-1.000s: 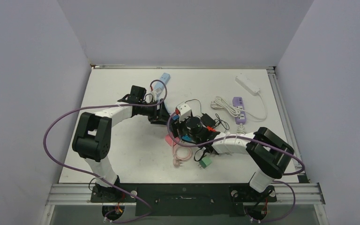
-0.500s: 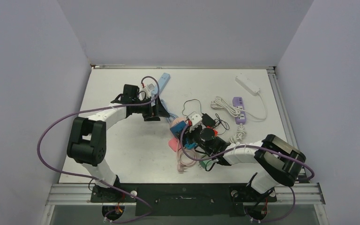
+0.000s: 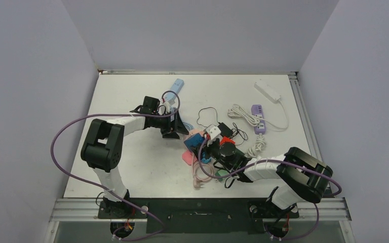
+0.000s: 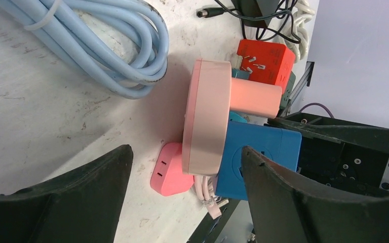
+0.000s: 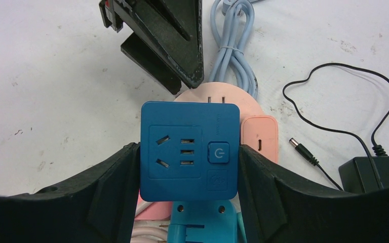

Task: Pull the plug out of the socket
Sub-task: Remove the plug from the socket.

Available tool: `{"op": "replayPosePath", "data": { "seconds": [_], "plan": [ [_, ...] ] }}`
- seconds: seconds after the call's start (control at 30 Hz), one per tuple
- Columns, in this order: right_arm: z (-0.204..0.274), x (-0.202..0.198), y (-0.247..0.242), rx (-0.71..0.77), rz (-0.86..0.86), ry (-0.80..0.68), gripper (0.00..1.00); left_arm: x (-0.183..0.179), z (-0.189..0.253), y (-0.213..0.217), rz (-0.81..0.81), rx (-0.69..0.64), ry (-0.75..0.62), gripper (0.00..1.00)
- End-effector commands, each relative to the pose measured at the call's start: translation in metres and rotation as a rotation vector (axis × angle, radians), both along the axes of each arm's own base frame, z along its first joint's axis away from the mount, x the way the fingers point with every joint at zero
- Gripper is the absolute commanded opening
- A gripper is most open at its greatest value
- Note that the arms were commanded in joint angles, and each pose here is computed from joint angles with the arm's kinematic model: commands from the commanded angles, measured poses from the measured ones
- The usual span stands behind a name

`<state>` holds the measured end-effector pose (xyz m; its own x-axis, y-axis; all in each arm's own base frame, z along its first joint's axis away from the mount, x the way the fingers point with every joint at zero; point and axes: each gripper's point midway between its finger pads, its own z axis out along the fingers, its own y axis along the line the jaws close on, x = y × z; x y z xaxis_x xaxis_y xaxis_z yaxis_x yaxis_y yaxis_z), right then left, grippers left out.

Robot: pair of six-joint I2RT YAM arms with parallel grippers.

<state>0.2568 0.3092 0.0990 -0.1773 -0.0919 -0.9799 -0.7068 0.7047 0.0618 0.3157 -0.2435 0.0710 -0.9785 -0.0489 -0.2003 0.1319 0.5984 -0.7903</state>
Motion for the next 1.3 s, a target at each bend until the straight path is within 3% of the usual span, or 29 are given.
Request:
{"op": "replayPosePath", "data": {
  "seconds": [0.0,0.17,0.33,0.53,0.73,1.07,1.27],
  "plan": [
    [0.05,-0.003,0.014,0.146,0.037,-0.1,0.05,-0.003,-0.001,-0.013,-0.029,-0.04,0.005,0.72],
    [0.052,-0.004,0.014,0.155,0.04,-0.1,0.05,-0.012,-0.009,-0.023,-0.052,-0.063,0.049,0.66],
    [0.051,-0.004,0.016,0.153,0.042,-0.096,0.05,-0.016,-0.012,-0.028,-0.055,-0.077,0.068,0.53],
    [0.053,-0.005,0.016,0.162,0.043,-0.097,0.05,-0.017,-0.021,-0.027,-0.05,-0.048,0.086,0.52],
    [0.053,-0.003,0.011,0.155,0.02,-0.1,0.05,-0.017,-0.019,-0.027,-0.057,-0.053,0.084,0.44],
    [0.053,0.0,0.009,0.161,-0.006,-0.097,0.05,-0.02,-0.004,-0.037,-0.08,-0.153,0.088,0.17],
    [0.052,0.001,0.005,0.161,-0.025,-0.099,0.05,-0.018,0.008,-0.037,-0.081,-0.162,0.048,0.1]
  ]
}}
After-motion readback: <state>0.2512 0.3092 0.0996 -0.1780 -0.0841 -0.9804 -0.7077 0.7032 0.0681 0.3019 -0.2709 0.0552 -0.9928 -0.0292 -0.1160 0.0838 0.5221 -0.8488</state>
